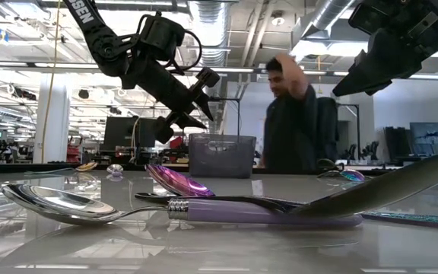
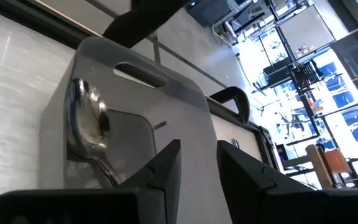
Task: Sort silverware by color (type)
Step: Put the black spoon into the black bin
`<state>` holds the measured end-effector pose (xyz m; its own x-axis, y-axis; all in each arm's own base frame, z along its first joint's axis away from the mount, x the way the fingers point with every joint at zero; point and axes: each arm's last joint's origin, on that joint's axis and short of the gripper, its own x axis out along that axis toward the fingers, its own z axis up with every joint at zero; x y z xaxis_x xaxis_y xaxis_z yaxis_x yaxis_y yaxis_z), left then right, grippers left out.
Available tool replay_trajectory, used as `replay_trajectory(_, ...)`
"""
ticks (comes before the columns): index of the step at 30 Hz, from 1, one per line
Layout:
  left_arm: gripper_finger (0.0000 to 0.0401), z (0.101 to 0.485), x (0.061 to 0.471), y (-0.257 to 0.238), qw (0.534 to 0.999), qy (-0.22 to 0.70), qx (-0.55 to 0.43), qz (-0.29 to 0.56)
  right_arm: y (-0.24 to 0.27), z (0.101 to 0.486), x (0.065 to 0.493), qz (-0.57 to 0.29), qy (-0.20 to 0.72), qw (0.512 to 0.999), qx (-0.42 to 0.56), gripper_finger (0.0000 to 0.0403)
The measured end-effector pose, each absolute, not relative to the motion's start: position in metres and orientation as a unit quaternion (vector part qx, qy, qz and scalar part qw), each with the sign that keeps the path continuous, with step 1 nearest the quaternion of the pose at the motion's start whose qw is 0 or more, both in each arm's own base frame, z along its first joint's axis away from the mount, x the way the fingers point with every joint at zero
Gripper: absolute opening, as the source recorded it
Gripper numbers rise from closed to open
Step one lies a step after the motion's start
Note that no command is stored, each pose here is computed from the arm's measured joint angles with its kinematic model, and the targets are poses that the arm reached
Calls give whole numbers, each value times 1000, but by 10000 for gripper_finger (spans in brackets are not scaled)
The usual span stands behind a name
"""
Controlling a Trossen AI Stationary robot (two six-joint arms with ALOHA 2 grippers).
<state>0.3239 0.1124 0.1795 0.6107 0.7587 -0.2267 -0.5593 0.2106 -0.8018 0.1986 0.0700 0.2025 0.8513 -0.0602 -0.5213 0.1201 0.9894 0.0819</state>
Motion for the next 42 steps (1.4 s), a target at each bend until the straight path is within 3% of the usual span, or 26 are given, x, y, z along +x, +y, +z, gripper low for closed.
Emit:
replay_trajectory(20,89,187,325,112,813,-94,-403,409,70,202,198,-50,271,959,62,66)
replay_trajectory(29,89,205,315,109,846,-45,-325,420,69,203,199,-55,267,959,79,66)
replay_trajectory(42,89,252,275,97,876,44,-211,431,56,227,215,-65,138,984,91,66)
